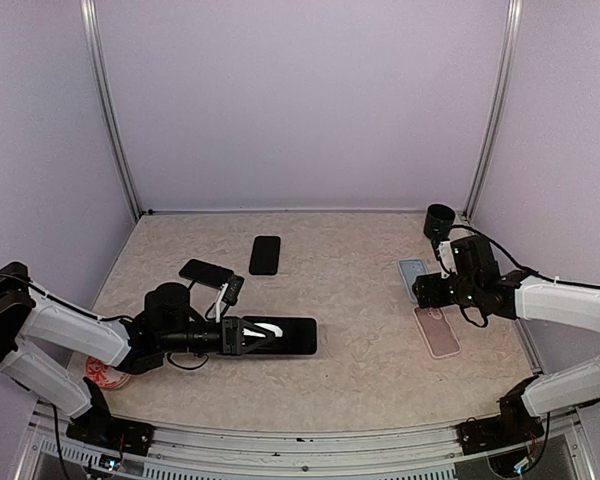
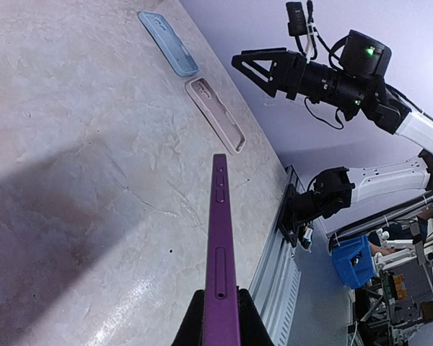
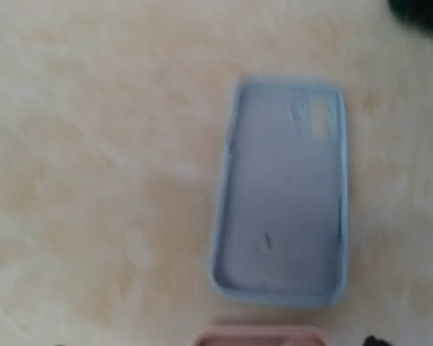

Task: Put the phone into the phone case
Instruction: Move the phone case to the center of the board.

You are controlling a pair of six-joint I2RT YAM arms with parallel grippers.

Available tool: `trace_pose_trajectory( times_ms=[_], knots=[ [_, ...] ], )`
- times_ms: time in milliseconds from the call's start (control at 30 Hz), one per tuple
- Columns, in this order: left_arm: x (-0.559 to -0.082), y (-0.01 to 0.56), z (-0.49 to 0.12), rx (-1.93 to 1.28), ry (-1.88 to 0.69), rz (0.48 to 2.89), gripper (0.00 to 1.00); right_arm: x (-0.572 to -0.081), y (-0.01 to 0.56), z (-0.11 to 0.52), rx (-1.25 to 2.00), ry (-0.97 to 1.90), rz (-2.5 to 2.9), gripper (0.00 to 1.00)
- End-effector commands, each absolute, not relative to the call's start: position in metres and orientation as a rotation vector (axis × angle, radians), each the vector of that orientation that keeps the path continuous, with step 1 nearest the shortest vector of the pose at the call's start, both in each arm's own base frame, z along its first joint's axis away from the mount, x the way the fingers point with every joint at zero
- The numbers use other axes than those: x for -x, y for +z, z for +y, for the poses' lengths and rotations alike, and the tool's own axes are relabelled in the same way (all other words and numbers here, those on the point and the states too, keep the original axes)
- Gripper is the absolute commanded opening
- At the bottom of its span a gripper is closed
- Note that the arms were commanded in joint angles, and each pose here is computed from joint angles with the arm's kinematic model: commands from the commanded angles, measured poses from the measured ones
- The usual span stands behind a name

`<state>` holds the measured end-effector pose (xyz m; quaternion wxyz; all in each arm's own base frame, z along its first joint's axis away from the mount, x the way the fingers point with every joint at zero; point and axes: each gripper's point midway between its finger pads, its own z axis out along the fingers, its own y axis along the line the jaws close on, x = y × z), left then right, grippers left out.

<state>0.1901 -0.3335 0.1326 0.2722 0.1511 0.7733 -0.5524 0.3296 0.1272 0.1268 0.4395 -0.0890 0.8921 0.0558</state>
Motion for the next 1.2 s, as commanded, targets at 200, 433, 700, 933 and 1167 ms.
trace_pose_trajectory(
  times_ms=[200, 433, 700, 933, 1167],
  knots=[
    [-0.183, 0.145, -0.333, -0.426, -1.523, 2.016, 0.0, -0.309, 0.066, 0.101, -0.013, 0.189, 2.438, 0.92],
    [-0.184, 0.146, -0.331, -0.412, -1.519, 2.009, 0.0, -0.301, 0.05, 0.087, -0.152, 0.297, 2.453, 0.89],
    [-0.187, 0.147, -0.338, -0.413, -1.538, 2.006, 0.0, -0.293, 0.043, 0.098, -0.162, 0.436, 2.471, 0.9],
    [-0.19, 0.144, -0.343, -0.409, -1.545, 2.018, 0.0, -0.277, 0.044, 0.111, -0.157, 0.581, 2.446, 0.86],
    [-0.195, 0.145, -0.348, -0.41, -1.551, 2.019, 0.0, -0.259, 0.047, 0.122, -0.147, 0.694, 2.429, 0.83]
  ],
)
